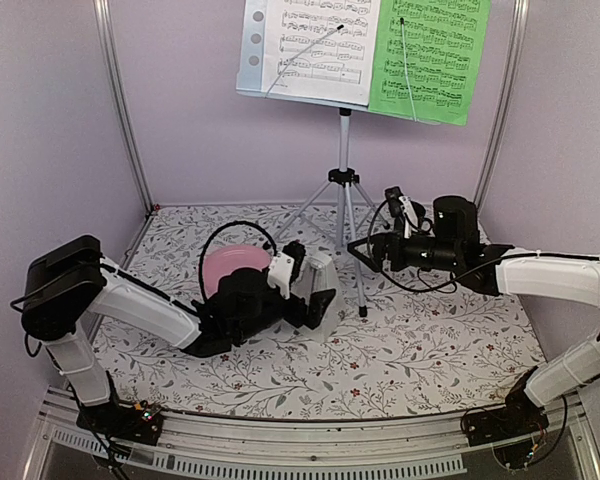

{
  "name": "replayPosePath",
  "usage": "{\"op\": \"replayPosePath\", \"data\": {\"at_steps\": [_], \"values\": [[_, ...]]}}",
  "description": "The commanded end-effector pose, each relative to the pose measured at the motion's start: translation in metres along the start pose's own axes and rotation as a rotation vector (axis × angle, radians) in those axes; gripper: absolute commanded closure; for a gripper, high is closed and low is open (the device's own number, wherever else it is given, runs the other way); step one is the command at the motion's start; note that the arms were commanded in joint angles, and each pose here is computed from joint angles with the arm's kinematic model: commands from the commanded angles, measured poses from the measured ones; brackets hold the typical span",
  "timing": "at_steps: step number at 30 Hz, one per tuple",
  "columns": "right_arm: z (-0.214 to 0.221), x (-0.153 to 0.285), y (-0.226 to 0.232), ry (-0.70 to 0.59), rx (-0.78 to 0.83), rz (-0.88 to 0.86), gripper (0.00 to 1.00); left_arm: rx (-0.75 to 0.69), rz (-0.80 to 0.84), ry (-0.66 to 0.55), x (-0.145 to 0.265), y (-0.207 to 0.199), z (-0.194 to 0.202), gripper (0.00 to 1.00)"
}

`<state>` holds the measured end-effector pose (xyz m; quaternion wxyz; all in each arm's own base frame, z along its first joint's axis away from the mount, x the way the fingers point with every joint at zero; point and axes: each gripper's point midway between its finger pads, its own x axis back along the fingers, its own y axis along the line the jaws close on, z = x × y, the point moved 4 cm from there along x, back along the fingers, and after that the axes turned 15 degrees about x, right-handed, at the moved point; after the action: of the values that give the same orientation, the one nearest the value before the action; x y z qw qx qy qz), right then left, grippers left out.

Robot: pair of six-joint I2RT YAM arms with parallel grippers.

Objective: Set up the instrument practice props

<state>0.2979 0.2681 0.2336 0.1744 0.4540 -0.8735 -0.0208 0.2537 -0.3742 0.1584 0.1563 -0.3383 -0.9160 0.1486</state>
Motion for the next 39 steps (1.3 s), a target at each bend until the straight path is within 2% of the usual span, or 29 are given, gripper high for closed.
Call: {"op": "replayPosePath", "data": {"at_steps": [1, 8, 13, 18, 26, 39], "values": [[-0.004, -0.012, 0.003, 0.022, -0.012, -0.073, 0.01, -0.01, 0.049, -0.061, 0.015, -0.004, -0.019, 0.02], [-0.009, -0.03, 0.006, 0.034, -0.065, -0.143, 0.03, -0.019, 0.051, -0.088, 0.014, -0.003, -0.032, 0.18], [-0.013, -0.038, 0.01, 0.035, -0.094, -0.191, 0.07, -0.014, 0.058, -0.099, 0.008, -0.007, -0.04, 0.23], [-0.004, -0.045, 0.012, 0.054, -0.123, -0.215, 0.1, -0.013, 0.049, -0.108, 0.002, -0.01, -0.046, 0.31], [0.005, -0.056, 0.014, 0.07, -0.143, -0.241, 0.12, -0.015, 0.048, -0.106, -0.002, -0.012, -0.047, 0.49], [0.009, -0.062, 0.017, 0.078, -0.162, -0.269, 0.12, -0.026, 0.038, -0.075, -0.006, -0.007, -0.041, 0.5]]}}
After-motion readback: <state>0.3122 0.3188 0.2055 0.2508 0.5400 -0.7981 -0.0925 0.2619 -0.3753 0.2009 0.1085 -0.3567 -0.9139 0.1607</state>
